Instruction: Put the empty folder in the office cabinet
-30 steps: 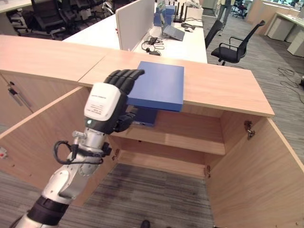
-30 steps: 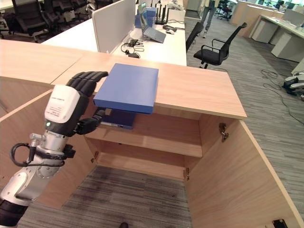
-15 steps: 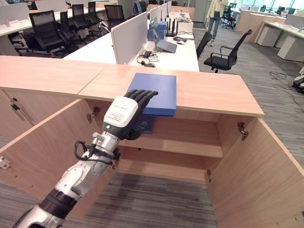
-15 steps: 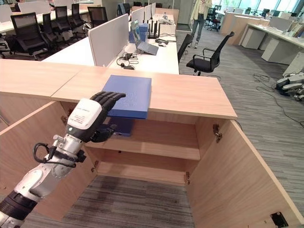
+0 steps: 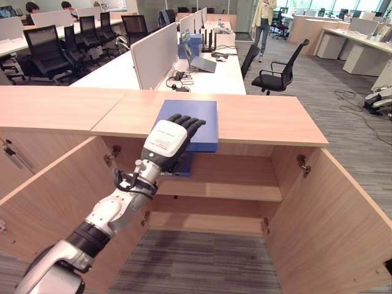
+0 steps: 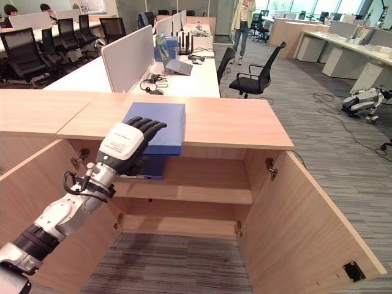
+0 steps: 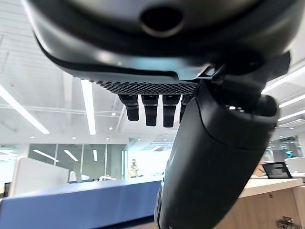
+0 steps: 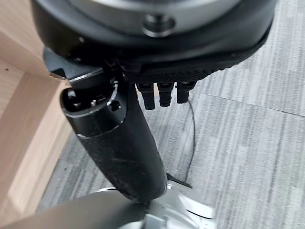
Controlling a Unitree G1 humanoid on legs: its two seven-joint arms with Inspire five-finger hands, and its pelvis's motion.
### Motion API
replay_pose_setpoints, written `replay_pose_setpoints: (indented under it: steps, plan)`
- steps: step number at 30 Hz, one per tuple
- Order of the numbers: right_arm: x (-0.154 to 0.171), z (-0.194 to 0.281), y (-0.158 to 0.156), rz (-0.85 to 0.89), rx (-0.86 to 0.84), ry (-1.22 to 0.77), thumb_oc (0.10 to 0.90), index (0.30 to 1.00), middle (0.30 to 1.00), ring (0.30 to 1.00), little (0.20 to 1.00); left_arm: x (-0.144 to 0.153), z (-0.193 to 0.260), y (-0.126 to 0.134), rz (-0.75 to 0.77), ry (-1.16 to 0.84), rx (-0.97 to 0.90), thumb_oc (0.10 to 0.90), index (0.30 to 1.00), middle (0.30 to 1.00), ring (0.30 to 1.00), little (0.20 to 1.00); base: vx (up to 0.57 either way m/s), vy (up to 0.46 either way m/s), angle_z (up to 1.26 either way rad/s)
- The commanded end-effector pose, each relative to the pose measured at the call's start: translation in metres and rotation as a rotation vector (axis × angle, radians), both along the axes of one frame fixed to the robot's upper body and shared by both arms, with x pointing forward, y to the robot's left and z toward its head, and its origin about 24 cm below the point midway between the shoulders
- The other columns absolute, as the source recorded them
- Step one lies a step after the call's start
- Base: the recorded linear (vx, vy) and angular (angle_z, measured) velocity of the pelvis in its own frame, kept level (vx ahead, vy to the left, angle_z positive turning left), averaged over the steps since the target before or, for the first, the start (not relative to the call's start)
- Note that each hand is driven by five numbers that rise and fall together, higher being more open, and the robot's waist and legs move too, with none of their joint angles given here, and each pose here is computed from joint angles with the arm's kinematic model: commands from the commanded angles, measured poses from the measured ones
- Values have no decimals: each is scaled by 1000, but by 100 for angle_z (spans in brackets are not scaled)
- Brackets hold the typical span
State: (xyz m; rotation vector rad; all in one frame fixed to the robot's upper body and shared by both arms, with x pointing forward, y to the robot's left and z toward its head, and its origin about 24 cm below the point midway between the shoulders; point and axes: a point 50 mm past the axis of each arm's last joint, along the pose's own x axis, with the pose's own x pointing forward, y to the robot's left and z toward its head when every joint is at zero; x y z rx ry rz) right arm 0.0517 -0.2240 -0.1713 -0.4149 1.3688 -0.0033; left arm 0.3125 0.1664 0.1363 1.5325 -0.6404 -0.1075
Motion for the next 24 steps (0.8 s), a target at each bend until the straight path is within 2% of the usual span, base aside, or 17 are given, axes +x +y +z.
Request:
replay_pose_setpoints:
  steps: [1, 24]
  plan:
    - [9, 4, -14, 50, -45, -7, 800, 900, 900, 900, 900, 21, 71, -8, 8, -290, -28, 800, 900, 900, 900, 900, 3, 2, -5]
    - [7, 3, -12, 55, -39, -2, 800, 900, 900, 900, 900, 45, 45, 20, 219, -171, 10, 800, 900, 900, 900, 900, 5, 1, -1]
